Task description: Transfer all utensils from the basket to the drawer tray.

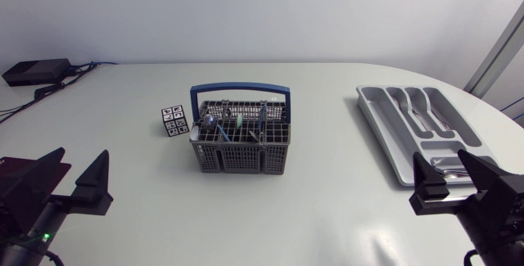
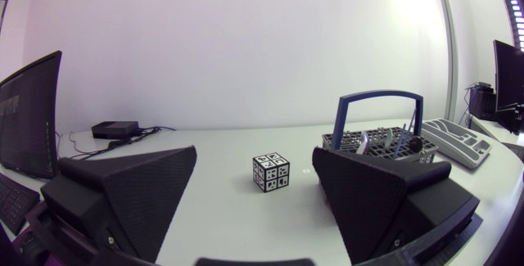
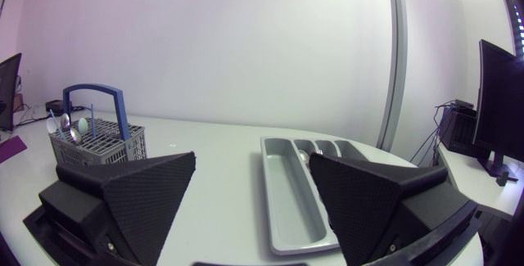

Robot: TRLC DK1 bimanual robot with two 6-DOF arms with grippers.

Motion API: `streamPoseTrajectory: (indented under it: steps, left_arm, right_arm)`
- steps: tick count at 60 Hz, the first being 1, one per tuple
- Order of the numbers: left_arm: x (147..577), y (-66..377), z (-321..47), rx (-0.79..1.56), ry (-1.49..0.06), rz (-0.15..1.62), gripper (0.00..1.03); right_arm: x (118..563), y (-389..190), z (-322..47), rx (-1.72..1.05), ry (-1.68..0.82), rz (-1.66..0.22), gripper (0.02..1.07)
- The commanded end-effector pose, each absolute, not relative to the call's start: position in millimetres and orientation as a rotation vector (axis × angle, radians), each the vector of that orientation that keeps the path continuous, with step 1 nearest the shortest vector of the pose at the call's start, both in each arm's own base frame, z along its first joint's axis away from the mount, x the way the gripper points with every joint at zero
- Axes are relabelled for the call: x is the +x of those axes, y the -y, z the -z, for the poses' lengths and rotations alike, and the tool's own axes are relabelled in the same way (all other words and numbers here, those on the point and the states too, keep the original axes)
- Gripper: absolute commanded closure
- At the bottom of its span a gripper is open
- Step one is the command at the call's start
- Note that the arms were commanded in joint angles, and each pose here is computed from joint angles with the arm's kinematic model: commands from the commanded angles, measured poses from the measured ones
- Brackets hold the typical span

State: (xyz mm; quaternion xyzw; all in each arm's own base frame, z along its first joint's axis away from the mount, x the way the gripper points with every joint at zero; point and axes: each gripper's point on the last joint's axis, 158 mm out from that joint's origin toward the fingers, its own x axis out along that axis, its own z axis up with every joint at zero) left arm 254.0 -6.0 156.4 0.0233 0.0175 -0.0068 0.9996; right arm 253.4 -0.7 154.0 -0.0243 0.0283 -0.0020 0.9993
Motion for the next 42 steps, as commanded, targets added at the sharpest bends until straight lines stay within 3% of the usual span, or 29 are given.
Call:
streamPoseTrajectory:
  steps: [1,19,31,42]
  left_arm:
    - [255,1,-141,0.042,-0.065,-0.011,0.04]
    - [252,-2,-163,0.042,-0.039,-0.027,0.05]
    - [245,-1,-210,0.032,0.001,-0.023,0.07]
    - [252,6,-229,0.005,-0.048,0.006,0.07]
  right_arm:
    - [254,2,-149,-0.025,-0.057,0.012,0.07]
    - [254,5,-157,-0.027,-0.036,0.025,0.07]
    - [251,3,-176,-0.026,-0.011,0.019,0.07]
    - [250,2,-190,-0.026,-0.002,0.015,0.07]
